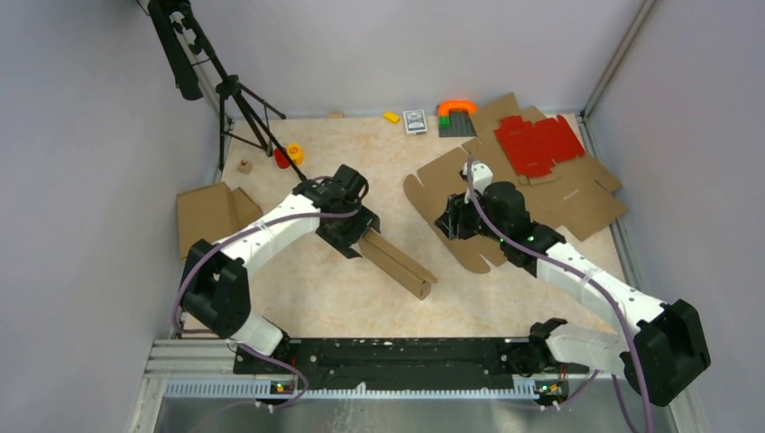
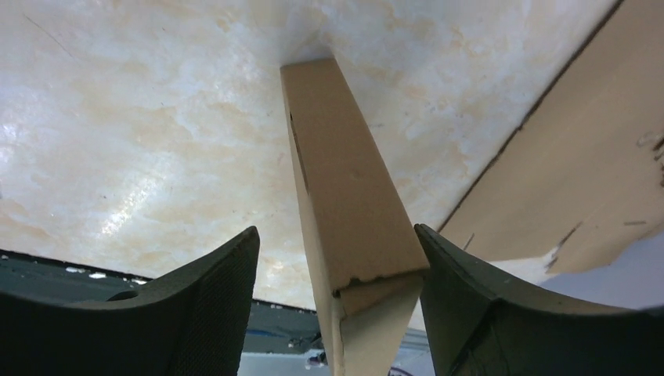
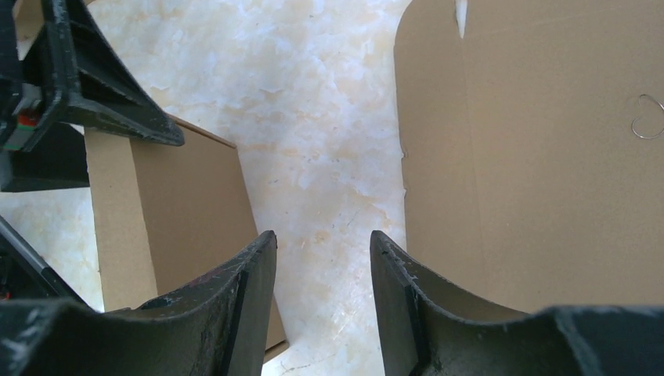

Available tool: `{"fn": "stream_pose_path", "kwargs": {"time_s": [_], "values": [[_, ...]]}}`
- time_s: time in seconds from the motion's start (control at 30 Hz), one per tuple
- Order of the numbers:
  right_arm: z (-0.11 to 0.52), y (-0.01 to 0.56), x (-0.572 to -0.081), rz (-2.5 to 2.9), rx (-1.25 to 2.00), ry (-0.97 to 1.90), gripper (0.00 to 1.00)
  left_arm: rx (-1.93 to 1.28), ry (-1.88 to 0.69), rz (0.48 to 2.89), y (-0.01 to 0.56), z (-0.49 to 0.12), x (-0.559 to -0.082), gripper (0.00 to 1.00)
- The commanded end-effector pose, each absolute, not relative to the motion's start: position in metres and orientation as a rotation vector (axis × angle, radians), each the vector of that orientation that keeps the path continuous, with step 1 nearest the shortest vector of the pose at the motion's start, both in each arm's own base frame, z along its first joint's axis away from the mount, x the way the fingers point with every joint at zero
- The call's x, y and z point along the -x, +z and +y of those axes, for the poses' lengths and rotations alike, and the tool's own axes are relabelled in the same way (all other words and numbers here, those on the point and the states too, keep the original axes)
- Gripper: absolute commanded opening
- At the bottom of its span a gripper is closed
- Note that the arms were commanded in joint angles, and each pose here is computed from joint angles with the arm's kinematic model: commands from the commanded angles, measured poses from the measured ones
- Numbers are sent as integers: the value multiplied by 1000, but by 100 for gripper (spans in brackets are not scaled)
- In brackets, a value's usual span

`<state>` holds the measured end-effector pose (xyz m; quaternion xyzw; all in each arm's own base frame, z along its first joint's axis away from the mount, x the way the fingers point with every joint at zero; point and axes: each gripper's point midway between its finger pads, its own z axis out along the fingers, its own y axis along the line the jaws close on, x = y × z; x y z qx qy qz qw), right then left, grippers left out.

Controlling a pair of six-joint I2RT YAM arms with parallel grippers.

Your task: Fold the paper box

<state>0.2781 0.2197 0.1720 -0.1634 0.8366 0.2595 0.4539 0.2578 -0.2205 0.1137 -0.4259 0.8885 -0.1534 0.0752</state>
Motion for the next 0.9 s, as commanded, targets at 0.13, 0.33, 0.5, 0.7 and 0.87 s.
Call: {"fn": "stream_pose_path", "kwargs": {"time_s": [0.13,0.33,0.5,0.7,0.87], "values": [[217,183,-275,2024,390,659,47,1283,-369,2632,98,-216,-277,73],[216,184,-267,2022,398,678,47,1270,-358,2651,87,-217,-283,73],[212,180,-257,2023,399,695,47,1272,-342,2668,77,-214,-287,73],[211,177,-249,2026,398,720,47,1269,-333,2676,70,-212,-291,67],[214,174,-244,2036,409,752,47,1259,-362,2706,71,-218,-290,37]]}}
